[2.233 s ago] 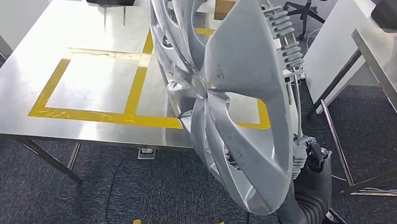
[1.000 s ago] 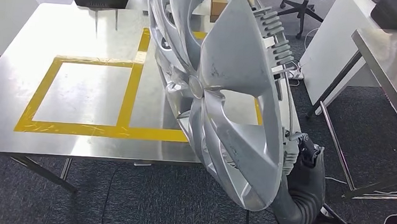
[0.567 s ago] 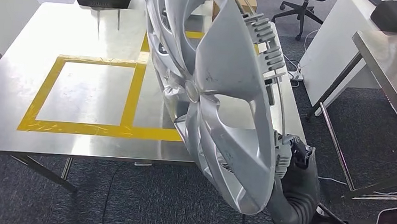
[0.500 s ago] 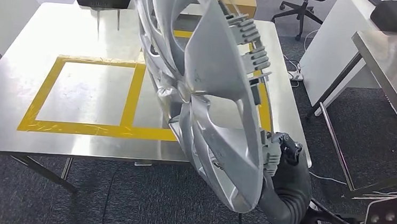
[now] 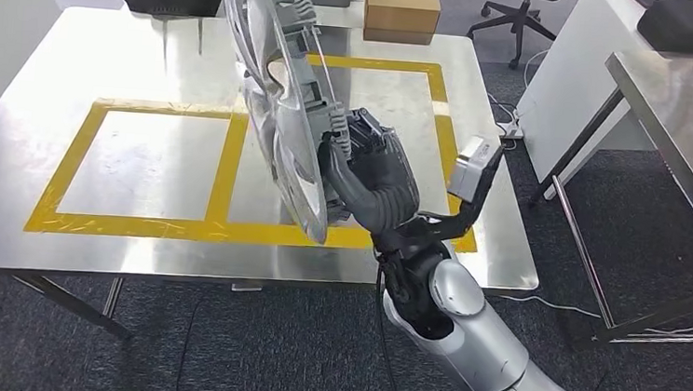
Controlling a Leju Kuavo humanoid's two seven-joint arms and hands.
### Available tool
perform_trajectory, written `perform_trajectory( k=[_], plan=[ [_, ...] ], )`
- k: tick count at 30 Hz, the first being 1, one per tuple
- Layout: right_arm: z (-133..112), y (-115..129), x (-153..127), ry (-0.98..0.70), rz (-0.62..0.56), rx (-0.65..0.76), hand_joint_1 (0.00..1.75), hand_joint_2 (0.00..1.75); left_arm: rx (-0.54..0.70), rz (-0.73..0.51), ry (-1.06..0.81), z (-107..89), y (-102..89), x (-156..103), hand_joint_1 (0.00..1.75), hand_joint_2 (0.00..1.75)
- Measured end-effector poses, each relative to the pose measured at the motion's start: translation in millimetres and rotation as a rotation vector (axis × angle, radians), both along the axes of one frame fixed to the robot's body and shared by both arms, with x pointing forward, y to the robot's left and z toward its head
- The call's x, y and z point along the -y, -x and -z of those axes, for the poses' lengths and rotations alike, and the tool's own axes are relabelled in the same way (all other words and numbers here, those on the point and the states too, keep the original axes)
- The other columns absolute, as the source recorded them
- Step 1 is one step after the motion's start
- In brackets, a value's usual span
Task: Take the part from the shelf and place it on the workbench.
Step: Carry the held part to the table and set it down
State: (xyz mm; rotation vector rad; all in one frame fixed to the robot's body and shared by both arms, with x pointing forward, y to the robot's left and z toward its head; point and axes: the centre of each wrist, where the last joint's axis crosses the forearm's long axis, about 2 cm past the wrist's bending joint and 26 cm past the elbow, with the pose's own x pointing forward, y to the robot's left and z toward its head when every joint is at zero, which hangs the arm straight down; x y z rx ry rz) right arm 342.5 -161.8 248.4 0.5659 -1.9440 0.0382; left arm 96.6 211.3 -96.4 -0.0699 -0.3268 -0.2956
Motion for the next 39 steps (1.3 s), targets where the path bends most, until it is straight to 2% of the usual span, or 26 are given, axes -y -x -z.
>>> perform_trajectory(
  k=[7,13,18,22,32,36,39],
  plan=[
    [-25.1,-52.9,1.8,0.153,0.136,-0.060,1.75,1.75,-0.032,0.038,-0.008,0.8,4.4,1.2,0.00,1.75],
    [-32.4,-76.6,7.2,0.289,0.246,-0.108,1.75,1.75,-0.042,0.051,-0.010,1.9,10.0,1.3,0.00,1.75],
    [-51.4,-95.3,10.2,0.600,0.354,-0.127,1.75,1.75,-0.042,0.057,-0.007,2.3,11.8,1.2,0.00,1.75],
    [-52.4,-105.4,10.4,0.882,0.441,-0.143,1.75,1.75,-0.033,0.058,-0.003,2.2,12.2,1.8,0.00,1.75],
    [-37.8,-115.8,20.4,1.090,0.514,-0.168,1.75,1.75,-0.033,0.058,-0.001,2.6,14.2,2.1,0.00,1.75],
    [-32.4,-118.0,24.9,1.291,0.587,-0.174,1.75,1.75,-0.034,0.061,0.001,3.1,16.9,2.3,0.00,1.75],
    [-24.4,-118.8,29.3,1.454,0.625,-0.170,0.44,1.75,-0.036,0.064,0.004,3.6,19.9,2.6,0.00,1.75]
  ],
)
